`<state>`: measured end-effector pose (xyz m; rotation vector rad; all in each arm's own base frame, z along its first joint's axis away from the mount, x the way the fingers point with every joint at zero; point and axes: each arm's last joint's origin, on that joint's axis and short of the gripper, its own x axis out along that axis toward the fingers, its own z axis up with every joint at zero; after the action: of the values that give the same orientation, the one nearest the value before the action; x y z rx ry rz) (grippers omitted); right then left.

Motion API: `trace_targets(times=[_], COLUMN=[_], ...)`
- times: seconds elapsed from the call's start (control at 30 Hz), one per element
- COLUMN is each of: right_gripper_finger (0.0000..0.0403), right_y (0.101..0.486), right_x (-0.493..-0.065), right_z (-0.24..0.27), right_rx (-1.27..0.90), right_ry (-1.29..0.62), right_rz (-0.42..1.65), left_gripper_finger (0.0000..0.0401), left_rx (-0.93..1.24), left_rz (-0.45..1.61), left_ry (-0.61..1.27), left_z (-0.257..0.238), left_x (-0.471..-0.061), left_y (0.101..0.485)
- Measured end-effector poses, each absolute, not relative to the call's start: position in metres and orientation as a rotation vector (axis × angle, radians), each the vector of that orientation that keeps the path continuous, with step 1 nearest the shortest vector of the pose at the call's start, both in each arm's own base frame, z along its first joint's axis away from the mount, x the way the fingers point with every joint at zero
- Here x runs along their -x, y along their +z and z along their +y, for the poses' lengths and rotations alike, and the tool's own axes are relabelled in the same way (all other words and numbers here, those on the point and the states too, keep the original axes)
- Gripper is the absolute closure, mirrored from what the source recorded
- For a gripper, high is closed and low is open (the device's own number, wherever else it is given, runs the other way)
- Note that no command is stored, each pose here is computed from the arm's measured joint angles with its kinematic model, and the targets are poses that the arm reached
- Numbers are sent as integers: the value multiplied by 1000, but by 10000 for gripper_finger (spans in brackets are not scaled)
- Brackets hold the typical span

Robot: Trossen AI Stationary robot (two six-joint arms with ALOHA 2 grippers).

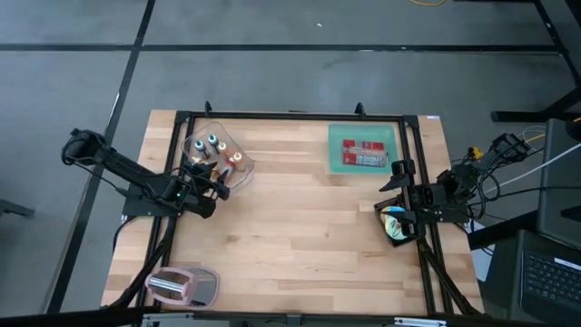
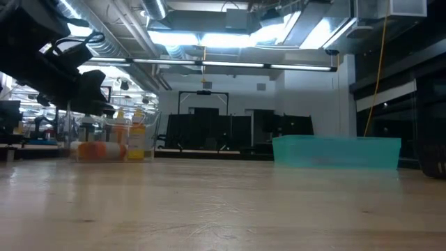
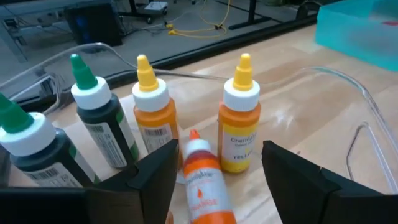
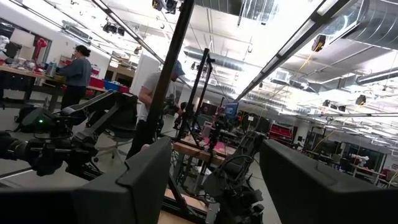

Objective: Pick & Place Food Item
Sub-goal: Return to Home Position

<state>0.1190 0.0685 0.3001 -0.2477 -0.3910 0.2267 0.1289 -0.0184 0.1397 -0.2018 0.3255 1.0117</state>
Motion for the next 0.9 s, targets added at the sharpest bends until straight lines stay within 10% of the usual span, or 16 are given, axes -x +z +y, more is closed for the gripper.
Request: trace_targets(times=[0.53, 0.9], right_gripper_finger=[161, 161], right_y=[300, 300], right_x=[-119, -124], right_z=[68, 64], right_rx=[262, 219], right_ry=[223, 17], right_rz=[-393, -265], left_gripper_finger=[199, 227], left_rx=[172, -80], left_rz=[49, -225], left_ry=[797, 190], left_z=[-37, -68], left_x=[-161, -197], left_y=[191, 263])
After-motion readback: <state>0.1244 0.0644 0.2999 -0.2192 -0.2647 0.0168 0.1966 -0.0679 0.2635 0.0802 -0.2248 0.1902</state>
